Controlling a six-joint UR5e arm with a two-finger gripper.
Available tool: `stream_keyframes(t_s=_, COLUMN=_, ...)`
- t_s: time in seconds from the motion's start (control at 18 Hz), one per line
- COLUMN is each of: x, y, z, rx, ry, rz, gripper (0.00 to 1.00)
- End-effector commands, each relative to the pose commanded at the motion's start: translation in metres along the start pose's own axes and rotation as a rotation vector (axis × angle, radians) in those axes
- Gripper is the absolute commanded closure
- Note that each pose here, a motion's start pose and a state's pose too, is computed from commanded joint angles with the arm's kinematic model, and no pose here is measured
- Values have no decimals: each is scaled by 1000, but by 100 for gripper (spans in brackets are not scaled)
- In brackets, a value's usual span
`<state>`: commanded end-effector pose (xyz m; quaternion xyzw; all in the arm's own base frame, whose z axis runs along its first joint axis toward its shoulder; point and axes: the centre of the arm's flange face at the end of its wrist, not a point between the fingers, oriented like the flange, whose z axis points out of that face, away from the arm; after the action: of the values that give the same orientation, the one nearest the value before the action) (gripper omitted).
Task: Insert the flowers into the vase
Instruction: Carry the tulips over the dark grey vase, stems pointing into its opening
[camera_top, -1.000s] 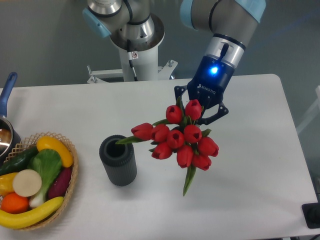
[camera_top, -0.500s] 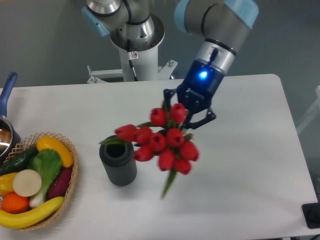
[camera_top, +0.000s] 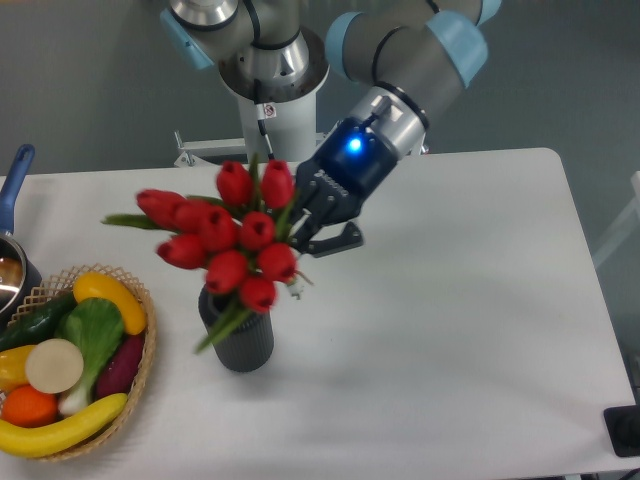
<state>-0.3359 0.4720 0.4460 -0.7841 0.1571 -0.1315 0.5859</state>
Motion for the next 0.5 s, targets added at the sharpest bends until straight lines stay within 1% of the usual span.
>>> stream_keyframes(t_s=0.17, x=8, y=-6, z=10, rx=45, ry=42, rz=7, gripper=85)
stream_keyframes(t_s=0.39, x=20, y=14, z=25, rx=47, ry=79, rz=-37, gripper=85)
stream_keyframes(t_s=0.5, x=22, y=16, z=26, rx=59, ry=89, rz=-46, gripper=85)
